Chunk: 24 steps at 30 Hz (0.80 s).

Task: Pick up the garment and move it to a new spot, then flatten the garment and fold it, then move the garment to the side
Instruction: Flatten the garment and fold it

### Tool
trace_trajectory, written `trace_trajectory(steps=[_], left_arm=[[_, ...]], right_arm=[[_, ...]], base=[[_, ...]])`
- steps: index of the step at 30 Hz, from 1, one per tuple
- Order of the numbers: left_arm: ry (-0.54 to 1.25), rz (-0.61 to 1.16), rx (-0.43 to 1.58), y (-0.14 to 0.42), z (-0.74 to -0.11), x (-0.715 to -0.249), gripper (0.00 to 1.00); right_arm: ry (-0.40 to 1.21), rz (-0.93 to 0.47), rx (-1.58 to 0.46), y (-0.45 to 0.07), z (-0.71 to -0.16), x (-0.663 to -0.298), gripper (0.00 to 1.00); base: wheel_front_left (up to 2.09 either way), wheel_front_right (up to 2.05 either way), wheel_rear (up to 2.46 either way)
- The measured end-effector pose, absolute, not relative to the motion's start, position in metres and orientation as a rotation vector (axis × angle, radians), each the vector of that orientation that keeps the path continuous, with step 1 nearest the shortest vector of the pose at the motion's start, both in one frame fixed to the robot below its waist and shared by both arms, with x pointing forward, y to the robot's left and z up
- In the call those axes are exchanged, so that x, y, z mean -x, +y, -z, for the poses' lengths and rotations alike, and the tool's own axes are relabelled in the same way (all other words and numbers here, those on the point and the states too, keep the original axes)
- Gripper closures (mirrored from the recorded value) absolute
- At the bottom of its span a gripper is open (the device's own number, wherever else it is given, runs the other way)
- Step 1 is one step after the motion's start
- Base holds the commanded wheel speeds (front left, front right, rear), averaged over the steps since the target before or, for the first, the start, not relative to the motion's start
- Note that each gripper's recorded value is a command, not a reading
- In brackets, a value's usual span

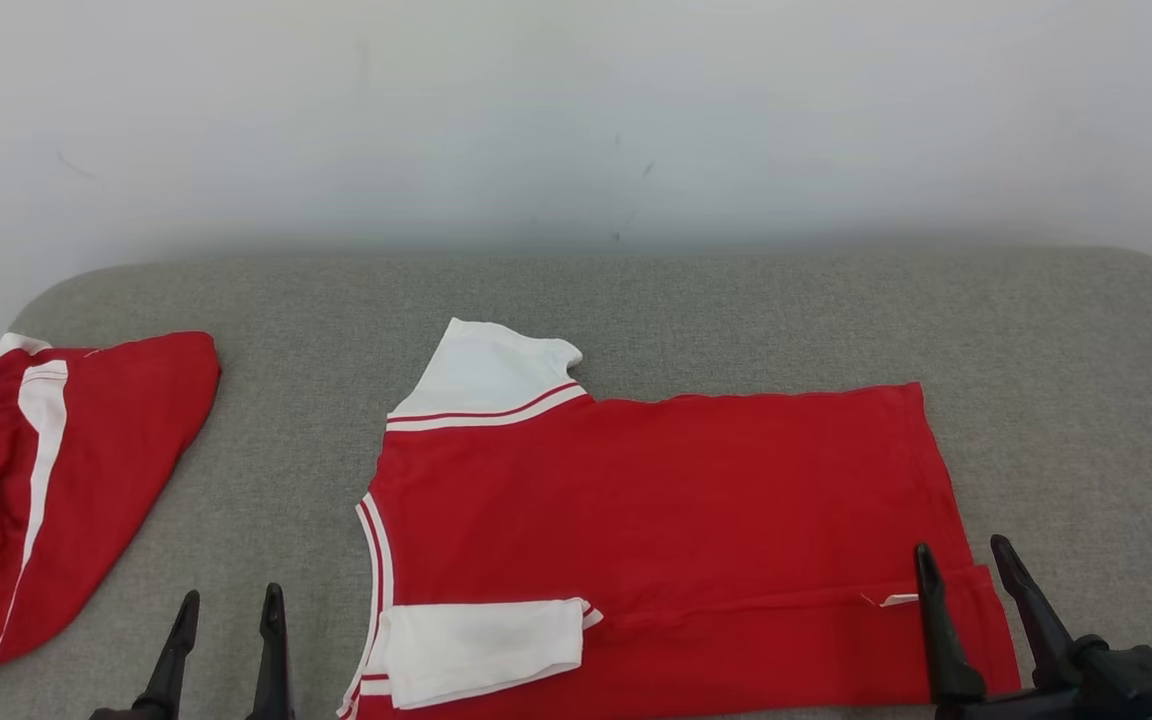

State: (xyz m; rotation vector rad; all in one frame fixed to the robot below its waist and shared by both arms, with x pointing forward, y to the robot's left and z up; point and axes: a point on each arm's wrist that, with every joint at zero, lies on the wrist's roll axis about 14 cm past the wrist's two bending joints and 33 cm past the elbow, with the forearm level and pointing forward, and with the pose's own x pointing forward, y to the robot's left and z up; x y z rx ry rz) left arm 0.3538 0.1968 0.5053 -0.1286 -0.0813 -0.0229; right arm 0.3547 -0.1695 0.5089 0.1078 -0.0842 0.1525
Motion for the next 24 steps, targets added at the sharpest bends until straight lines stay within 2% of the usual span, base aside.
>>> trace_trajectory(steps=[7, 13, 24], left_arm=[[-0.078, 0.027, 0.126, 0.196, -0.504, -0.360, 0.00], [-0.105, 0.060, 0.092, 0.195, -0.515, -0.385, 0.00], [-0.099, 0.218, 0.034, 0.177, -0.548, -0.489, 0.00]], right_arm=[[-0.082, -0.150, -0.134, -0.170, -0.508, -0.360, 0.00], [-0.091, -0.147, -0.121, -0.177, -0.513, -0.378, 0.00], [0.028, -0.115, -0.066, -0.208, -0.499, -0.459, 0.00]], base=[[0.00, 0.00, 0.00], [0.00, 0.00, 0.00], [0.00, 0.00, 0.00]])
